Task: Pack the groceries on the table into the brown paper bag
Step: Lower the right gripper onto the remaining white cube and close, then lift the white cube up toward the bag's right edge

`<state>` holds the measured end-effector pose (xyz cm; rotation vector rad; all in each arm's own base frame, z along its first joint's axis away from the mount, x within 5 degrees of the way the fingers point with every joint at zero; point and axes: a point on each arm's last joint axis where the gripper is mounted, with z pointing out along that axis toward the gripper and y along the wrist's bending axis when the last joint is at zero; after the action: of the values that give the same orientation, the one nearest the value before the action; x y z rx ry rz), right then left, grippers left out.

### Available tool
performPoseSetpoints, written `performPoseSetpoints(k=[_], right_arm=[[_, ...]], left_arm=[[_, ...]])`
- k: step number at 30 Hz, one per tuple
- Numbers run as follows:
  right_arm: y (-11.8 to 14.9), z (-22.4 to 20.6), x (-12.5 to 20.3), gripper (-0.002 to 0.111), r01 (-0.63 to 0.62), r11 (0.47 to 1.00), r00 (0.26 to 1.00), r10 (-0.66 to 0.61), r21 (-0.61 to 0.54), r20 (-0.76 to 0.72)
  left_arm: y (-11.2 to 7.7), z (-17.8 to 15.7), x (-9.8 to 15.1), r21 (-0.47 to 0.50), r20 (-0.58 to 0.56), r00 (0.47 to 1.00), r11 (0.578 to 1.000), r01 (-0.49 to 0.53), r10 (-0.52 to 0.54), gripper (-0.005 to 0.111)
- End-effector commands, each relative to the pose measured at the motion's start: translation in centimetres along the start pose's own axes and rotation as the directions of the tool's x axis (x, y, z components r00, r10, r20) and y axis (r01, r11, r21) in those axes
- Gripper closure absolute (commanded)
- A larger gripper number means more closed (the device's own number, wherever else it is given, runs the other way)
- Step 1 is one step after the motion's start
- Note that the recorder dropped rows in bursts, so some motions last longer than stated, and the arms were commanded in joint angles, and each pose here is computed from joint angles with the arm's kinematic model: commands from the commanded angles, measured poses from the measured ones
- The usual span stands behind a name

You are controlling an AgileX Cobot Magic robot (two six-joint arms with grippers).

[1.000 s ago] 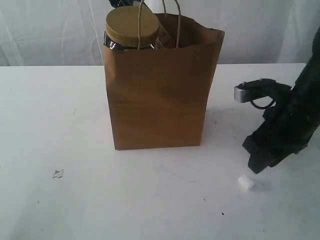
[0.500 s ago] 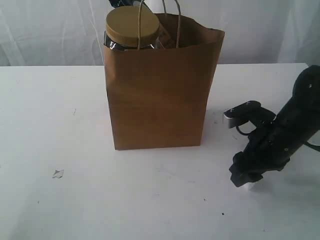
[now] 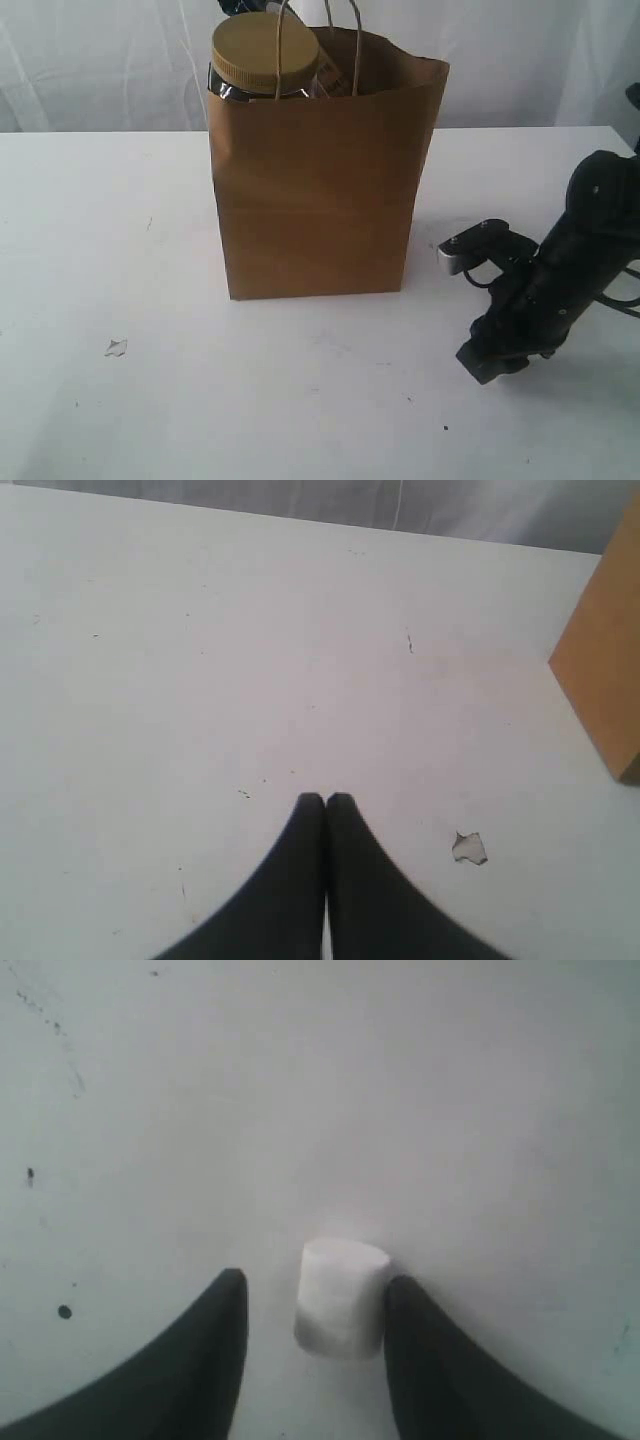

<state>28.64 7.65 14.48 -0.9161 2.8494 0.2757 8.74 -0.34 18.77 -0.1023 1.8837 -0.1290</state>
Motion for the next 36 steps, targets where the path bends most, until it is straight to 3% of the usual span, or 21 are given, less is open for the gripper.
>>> performPoseSetpoints(k=[1, 5, 12, 16, 27, 36], right_arm=[[-0.1, 0.1, 0.3, 0.068, 0.039, 0.999, 0.999, -0.038, 0.018, -0.028], [-0.1, 0.1, 0.3, 0.074, 0.039, 0.999, 0.999, -0.038, 0.018, -0.031], [0.0, 0.1, 0.4, 0.1, 0.039, 0.999, 0.998, -0.038, 0.009, -0.042], [0.0, 0.1, 0.4, 0.107, 0.036, 0.999, 0.998, -0.035, 0.005, -0.048], [0.3, -3.1, -0.5, 0.108, 0.017, 1.0, 0.999, -0.017, 0.003, -0.048], [0.8, -8.8, 2.0, 0.108, -0.016, 0.994, 0.97, 0.042, 0.112, -0.238]], left_arm=[[0.0, -0.1, 0.1, 0.005, 0.002, 1.0, 1.0, -0.008, 0.008, 0.107], [0.0, -0.1, 0.1, 0.005, 0.002, 1.0, 1.0, -0.008, 0.008, 0.107], [0.0, -0.1, 0.1, 0.005, 0.002, 1.0, 1.0, -0.008, 0.008, 0.107], [0.0, -0.1, 0.1, 0.005, 0.002, 1.0, 1.0, -0.008, 0.008, 0.107], [0.0, -0.1, 0.1, 0.005, 0.002, 1.0, 1.0, -0.008, 0.008, 0.107], [0.0, -0.1, 0.1, 0.005, 0.002, 1.0, 1.0, -0.008, 0.008, 0.107]])
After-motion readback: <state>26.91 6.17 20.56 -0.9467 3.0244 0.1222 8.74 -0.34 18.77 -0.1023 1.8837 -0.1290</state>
